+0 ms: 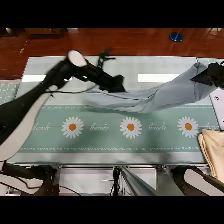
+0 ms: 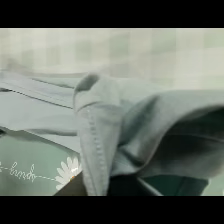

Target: Fold the shirts.

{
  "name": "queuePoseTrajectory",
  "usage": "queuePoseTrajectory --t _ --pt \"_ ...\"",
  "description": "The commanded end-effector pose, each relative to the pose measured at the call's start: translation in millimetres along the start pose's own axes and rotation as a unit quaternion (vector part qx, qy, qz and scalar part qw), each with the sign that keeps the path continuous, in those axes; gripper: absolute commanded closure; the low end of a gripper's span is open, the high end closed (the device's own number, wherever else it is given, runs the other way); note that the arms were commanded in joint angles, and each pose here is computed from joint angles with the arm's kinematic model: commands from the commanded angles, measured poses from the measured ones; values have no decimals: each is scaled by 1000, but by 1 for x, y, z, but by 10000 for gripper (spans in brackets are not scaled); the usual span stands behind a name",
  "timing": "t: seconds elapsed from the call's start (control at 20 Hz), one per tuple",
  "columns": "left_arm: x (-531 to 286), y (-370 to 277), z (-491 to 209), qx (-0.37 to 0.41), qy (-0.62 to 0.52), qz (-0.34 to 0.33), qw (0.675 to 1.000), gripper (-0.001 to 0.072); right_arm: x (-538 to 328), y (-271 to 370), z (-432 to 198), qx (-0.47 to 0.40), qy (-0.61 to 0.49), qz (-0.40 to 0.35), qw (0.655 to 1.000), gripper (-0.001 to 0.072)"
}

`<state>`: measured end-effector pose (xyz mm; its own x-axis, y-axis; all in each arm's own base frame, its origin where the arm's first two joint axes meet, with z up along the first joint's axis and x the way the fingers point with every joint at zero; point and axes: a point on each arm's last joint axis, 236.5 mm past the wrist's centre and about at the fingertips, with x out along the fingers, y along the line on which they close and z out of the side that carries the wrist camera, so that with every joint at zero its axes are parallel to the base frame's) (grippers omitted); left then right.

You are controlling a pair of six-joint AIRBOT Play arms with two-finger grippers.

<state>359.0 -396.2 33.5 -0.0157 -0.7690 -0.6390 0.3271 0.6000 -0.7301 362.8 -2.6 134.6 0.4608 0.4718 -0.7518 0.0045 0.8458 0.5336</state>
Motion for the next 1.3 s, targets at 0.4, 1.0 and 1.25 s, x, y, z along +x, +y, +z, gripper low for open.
queuePoseTrajectory --t 0.4,1.0,1.25 --pt "165 -33 -40 -111 -15 -69 991 689 -42 39 -30 -13 -5 -1 1000 692" --pt "-101 -13 77 16 -116 -157 981 690 -15 43 -28 -32 10 -35 999 692" --pt "-322 -36 72 109 -283 -100 948 689 96 84 -26 -78 60 -19 995 692"
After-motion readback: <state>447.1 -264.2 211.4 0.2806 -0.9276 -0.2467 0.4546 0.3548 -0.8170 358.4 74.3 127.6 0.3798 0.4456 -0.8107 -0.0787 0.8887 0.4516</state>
